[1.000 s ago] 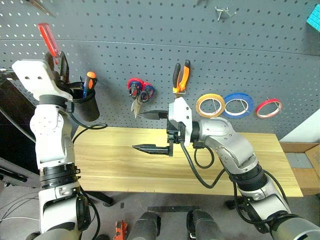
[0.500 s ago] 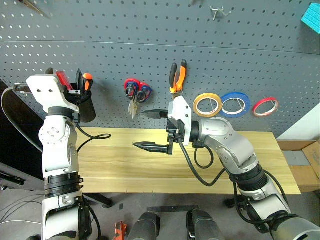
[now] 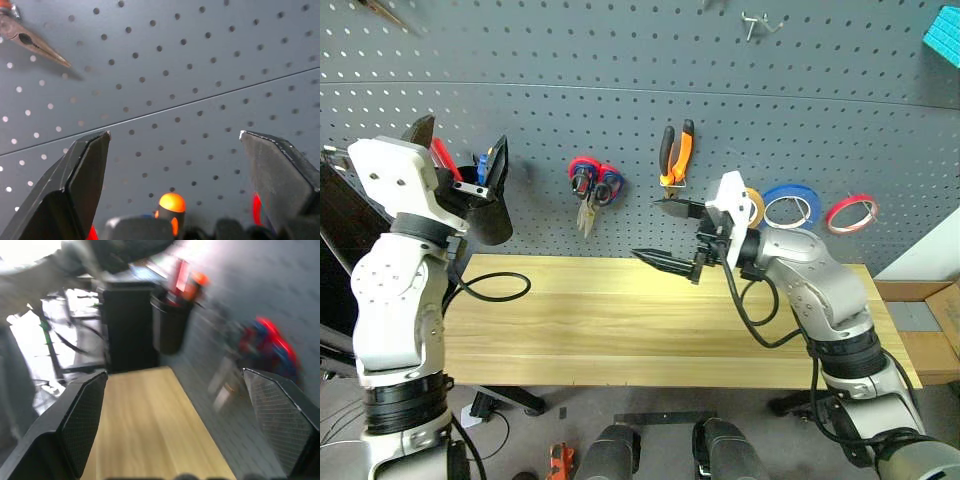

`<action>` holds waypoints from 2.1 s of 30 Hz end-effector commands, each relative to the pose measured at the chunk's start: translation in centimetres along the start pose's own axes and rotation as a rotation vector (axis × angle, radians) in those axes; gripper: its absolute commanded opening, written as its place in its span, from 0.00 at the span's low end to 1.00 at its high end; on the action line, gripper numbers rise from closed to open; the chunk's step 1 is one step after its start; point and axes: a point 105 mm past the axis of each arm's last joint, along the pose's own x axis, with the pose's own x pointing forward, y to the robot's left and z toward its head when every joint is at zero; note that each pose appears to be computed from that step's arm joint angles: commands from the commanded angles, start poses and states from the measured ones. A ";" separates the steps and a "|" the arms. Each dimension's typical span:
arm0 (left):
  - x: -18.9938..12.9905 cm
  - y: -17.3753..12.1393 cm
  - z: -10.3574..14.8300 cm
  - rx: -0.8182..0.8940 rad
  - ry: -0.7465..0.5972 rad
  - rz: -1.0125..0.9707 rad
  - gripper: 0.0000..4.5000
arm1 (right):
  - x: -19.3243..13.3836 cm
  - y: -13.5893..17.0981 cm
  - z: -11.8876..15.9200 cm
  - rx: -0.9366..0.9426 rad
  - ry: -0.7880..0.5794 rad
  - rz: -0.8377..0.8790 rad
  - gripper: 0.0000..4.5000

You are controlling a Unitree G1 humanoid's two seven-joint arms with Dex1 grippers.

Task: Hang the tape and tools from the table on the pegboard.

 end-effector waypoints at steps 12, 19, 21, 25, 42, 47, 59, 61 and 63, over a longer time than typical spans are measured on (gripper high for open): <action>-1.9 -4.2 -4.2 -0.175 0.152 -0.228 0.99 | -9.4 -5.5 -2.3 0.002 0.110 -0.382 1.00; -2.8 -4.7 -6.6 -0.185 0.213 -0.263 0.99 | -13.2 -5.6 -2.7 0.051 0.110 -0.522 1.00; -3.3 -4.5 -7.2 -0.194 0.230 -0.256 0.99 | -14.3 -5.6 -2.7 0.064 0.112 -0.559 1.00; -4.4 -5.6 -8.6 -0.214 0.272 -0.295 0.99 | -16.8 -5.4 -3.2 0.075 0.140 -0.645 1.00; -9.7 -2.8 -15.0 -0.262 0.482 -0.194 0.99 | -26.1 -4.6 -8.3 0.192 0.276 -0.889 1.00; -11.9 0.5 -14.8 -0.245 0.536 -0.142 0.99 | -27.9 -5.1 -8.7 0.201 0.305 -0.908 1.00; -13.7 3.9 -13.3 -0.235 0.551 -0.045 0.99 | -29.8 -6.8 -8.0 0.162 0.376 -0.885 1.00; -14.0 3.6 -13.4 -0.241 0.556 -0.044 0.99 | -29.6 -6.8 -8.2 0.165 0.379 -0.873 1.00; -14.1 3.4 -13.5 -0.243 0.560 -0.040 0.99 | -28.8 -6.7 -8.4 0.167 0.381 -0.847 1.00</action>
